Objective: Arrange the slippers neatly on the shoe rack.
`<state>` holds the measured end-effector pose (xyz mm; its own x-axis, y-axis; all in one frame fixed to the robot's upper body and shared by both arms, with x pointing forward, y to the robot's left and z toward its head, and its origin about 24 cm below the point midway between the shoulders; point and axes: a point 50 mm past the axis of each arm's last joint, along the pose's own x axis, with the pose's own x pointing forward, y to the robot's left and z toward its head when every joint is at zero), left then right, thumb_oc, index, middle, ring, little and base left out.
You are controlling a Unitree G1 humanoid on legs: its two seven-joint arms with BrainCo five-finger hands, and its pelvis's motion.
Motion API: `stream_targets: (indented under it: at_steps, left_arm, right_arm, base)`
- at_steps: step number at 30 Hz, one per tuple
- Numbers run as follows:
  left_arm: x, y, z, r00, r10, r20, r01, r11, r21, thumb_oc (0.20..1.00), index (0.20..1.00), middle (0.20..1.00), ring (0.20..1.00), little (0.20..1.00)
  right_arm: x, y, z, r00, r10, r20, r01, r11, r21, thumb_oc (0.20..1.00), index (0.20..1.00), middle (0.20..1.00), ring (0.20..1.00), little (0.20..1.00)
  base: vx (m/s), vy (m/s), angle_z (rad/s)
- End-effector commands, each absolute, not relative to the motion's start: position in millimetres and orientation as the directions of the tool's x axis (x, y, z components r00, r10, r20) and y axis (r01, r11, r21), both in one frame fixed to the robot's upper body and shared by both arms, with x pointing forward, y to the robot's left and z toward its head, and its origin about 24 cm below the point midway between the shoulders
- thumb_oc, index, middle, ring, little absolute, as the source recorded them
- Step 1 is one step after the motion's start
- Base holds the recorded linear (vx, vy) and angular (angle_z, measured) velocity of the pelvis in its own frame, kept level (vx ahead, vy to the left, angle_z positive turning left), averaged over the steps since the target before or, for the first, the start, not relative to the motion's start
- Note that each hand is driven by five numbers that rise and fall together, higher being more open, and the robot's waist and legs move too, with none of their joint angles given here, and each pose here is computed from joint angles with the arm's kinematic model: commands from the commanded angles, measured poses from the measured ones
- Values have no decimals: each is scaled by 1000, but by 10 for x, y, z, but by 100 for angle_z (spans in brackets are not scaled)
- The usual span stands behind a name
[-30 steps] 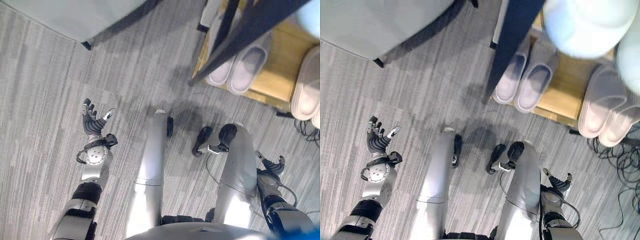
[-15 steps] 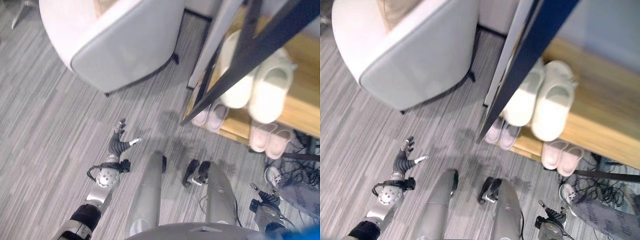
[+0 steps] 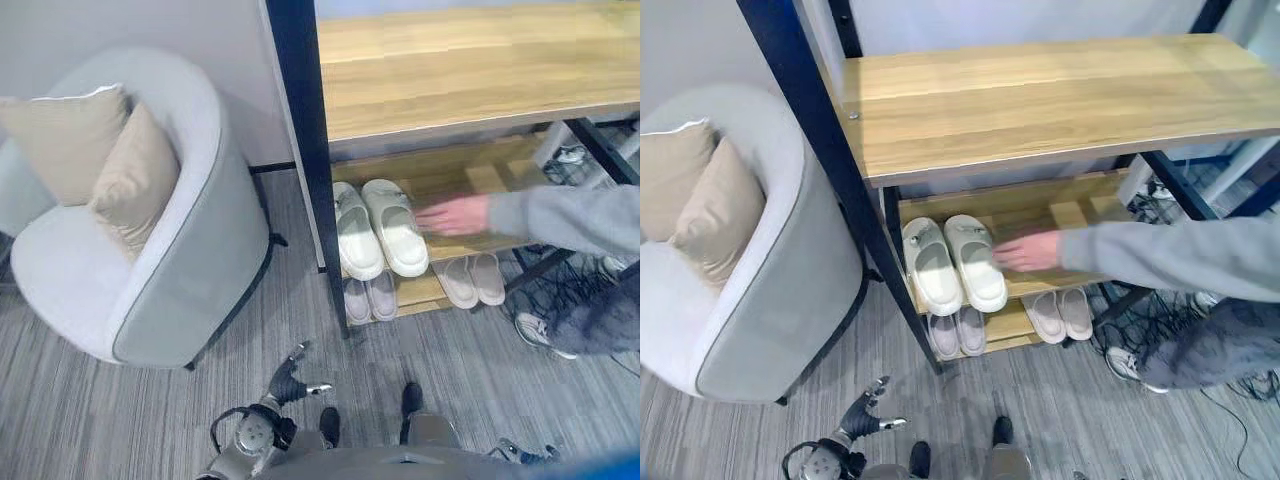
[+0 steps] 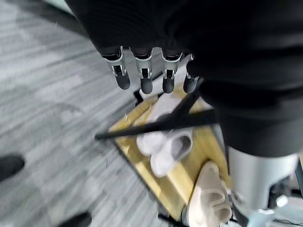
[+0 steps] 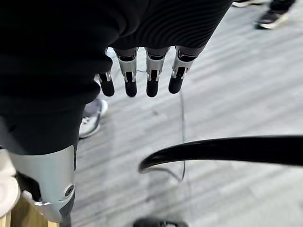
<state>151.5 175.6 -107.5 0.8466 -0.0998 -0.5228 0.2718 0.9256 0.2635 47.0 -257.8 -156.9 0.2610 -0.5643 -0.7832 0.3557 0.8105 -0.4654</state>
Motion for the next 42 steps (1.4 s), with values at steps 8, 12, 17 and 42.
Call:
stream_targets:
  at_steps: [8, 12, 17, 42]
  left_arm:
    - [1445, 1711, -1173, 827, -16, -561, 135, 976, 171, 1000, 1000, 1000, 1000, 1000]
    - [1511, 1636, -1223, 812, 13, -583, 86, 986, 142, 1000, 1000, 1000, 1000, 1000]
    - [1454, 1596, -1301, 781, 27, -624, 82, 986, 146, 1000, 1000, 1000, 1000, 1000]
    - [1352, 2027, -1421, 647, 329, -688, -257, 943, 209, 1000, 1000, 1000, 1000, 1000]
  right_arm:
    - [602, -2597, -1544, 336, -532, -777, 276, 844, -459, 1000, 1000, 1000, 1000, 1000]
    - [721, -2622, -1503, 409, -512, -755, 198, 858, -474, 1000, 1000, 1000, 1000, 1000]
    - [746, -2666, -1486, 417, -508, -754, 176, 859, -482, 1000, 1000, 1000, 1000, 1000]
    - [1629, -2053, -1204, 751, -275, -601, 191, 961, -201, 1000, 1000, 1000, 1000, 1000]
  base:
    - [-46, -252, 7]
    - [-144, -229, 45]
    - [-104, -58, 45]
    - [56, -73, 10]
